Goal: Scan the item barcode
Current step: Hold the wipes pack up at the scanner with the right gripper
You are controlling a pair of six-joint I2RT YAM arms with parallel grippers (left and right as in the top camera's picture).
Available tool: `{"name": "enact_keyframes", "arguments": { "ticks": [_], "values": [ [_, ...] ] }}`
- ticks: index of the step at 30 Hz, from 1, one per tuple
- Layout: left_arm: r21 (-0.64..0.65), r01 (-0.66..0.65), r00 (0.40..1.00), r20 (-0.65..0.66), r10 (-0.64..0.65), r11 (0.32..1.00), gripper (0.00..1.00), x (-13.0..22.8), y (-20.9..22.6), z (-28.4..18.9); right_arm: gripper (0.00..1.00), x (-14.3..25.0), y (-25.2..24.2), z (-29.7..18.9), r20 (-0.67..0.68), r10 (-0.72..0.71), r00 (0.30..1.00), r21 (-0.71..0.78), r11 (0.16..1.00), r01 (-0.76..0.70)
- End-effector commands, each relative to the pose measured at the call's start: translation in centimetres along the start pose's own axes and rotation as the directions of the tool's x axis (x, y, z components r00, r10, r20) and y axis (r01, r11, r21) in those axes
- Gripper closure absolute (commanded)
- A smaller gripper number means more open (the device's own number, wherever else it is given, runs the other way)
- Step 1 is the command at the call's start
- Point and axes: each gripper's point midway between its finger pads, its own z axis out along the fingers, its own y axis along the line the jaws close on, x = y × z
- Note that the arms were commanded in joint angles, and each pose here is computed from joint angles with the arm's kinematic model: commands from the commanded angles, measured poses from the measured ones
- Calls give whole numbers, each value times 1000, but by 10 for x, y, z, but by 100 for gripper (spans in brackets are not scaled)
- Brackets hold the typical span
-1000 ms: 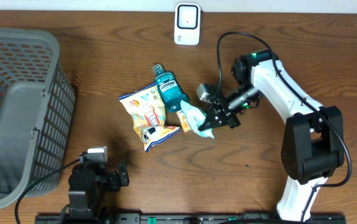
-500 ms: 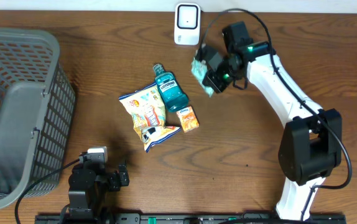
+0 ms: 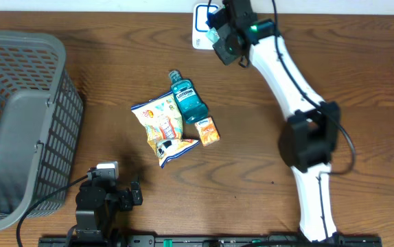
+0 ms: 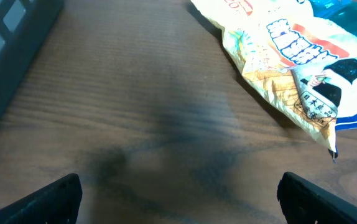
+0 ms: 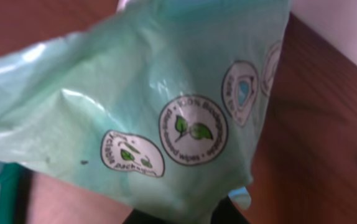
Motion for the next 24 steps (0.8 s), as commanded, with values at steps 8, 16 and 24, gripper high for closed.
{"name": "enact_keyframes", "arguments": {
  "ticks": [8,16,24],
  "values": [
    [-12,-12,1000,-23,11,1000,2,7,2,1,99,-24,-28,59,9,-70,998,237,969,66],
    [-12,-12,1000,-23,11,1000,2,7,2,1,99,-52,-33,57,115,-102,988,267,961,68],
    [-12,-12,1000,-23,11,1000,2,7,2,1,99,-76,-56,45,110,-313,943,418,876,242]
  ]
}}
